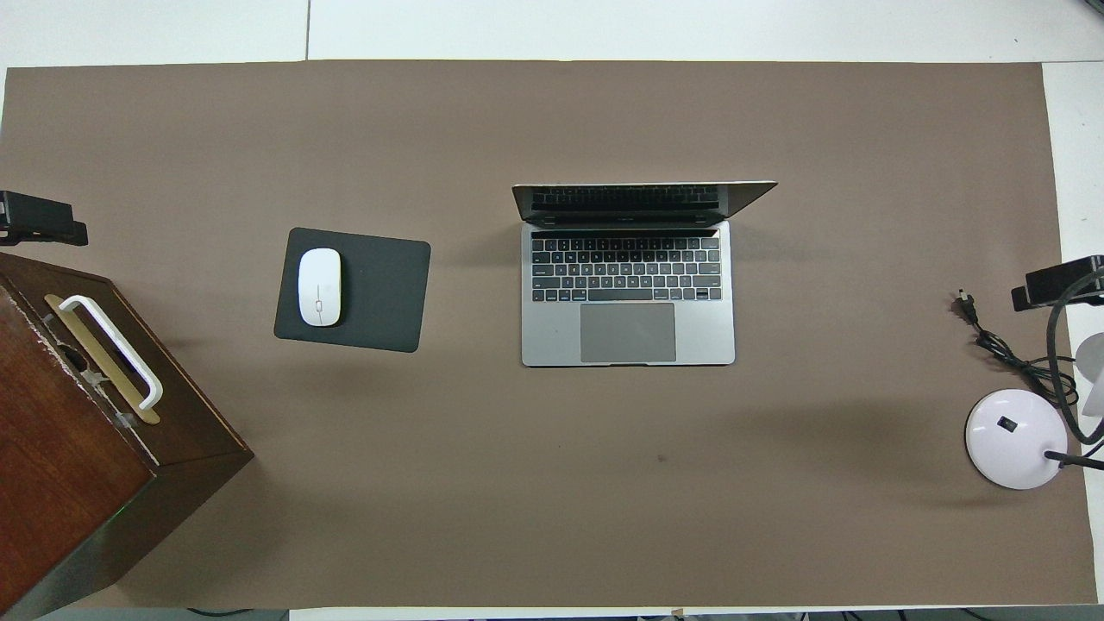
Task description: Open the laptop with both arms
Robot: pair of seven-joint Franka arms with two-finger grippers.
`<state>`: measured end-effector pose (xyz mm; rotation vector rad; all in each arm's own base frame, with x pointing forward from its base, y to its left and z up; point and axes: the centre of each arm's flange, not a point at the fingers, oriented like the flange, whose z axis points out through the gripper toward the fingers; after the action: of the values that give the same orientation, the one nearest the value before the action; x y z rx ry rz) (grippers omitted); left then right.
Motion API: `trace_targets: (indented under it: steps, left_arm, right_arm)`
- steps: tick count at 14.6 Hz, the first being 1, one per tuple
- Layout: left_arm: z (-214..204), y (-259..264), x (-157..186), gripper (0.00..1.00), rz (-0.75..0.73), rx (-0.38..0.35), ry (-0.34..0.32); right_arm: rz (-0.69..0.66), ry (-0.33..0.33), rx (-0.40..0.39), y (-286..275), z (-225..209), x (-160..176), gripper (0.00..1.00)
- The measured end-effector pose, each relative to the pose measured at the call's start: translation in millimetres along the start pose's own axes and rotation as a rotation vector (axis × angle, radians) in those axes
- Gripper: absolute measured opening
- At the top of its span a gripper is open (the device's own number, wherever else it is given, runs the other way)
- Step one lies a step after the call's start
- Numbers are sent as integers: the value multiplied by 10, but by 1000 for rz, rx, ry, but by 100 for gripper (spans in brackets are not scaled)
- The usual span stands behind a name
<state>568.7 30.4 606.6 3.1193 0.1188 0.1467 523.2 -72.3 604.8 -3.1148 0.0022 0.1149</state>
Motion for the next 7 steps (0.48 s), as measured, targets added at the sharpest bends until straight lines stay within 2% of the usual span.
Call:
trace_targets:
  steps: [3,7]
  left_arm:
    - [3,29,0,100,5,0,0]
    - [3,55,0,100,11,0,0]
  right_arm:
    - [2,-10,-43,48,-9,-24,100]
    - [4,-11,-52,68,-13,-29,100]
